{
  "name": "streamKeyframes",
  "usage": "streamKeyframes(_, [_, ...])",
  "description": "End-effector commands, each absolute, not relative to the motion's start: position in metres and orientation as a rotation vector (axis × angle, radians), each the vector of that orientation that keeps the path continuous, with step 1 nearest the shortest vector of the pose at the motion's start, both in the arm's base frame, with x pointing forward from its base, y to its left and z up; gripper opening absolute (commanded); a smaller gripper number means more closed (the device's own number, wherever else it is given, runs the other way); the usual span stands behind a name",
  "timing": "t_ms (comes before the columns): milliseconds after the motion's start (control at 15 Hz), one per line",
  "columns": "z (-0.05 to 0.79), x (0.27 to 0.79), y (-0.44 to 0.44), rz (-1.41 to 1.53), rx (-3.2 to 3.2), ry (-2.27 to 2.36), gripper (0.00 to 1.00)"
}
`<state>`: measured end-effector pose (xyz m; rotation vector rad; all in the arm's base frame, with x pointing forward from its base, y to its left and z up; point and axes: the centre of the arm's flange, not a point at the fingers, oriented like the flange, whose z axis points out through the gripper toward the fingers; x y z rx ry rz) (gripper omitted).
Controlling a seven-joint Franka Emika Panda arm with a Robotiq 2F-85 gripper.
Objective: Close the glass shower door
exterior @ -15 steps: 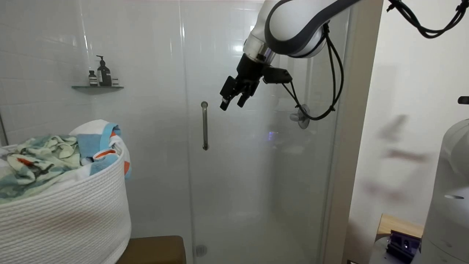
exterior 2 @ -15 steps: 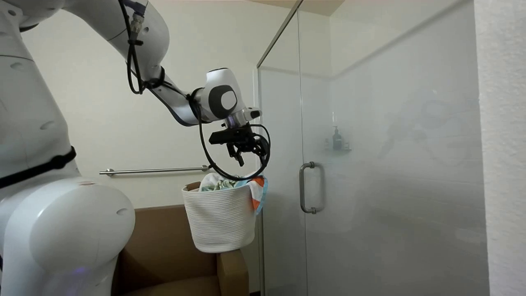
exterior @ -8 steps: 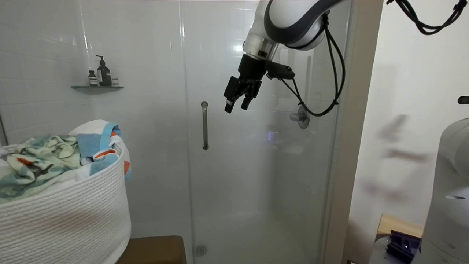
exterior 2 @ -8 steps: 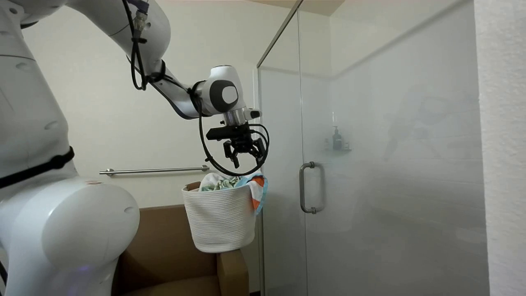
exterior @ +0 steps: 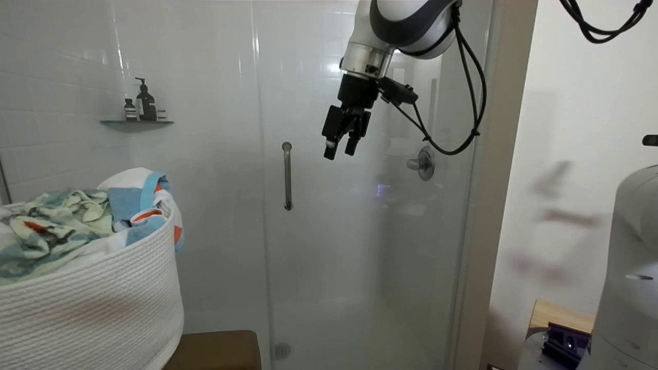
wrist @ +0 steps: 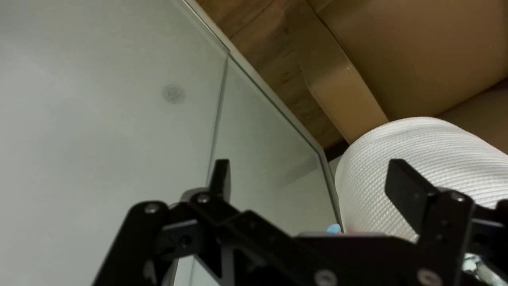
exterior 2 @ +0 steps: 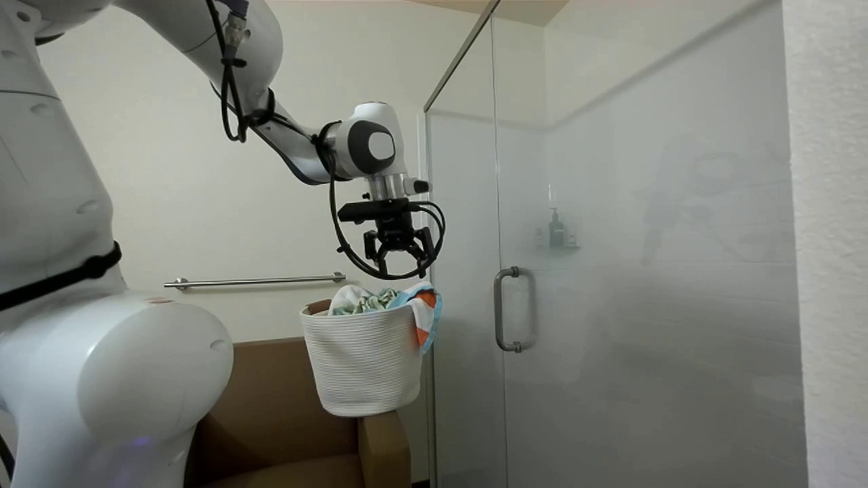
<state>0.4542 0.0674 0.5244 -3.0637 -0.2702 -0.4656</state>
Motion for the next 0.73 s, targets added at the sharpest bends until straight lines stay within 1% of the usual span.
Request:
streamKeyframes(0, [0.5319, 0.4529, 0.0632, -0.383, -3.052, -0.334, 1.00])
streamKeyframes(333, [0.5340, 0.4508, 0.0614, -0.311, -3.054, -0.356, 1.00])
streamKeyframes(400, [0.5292, 0.4504, 0.0633, -0.349, -3.078, -0.311, 1.00])
streamKeyframes(667, [0.5299, 0.4502, 0.0631, -0.343, -3.079, -0.312, 1.00])
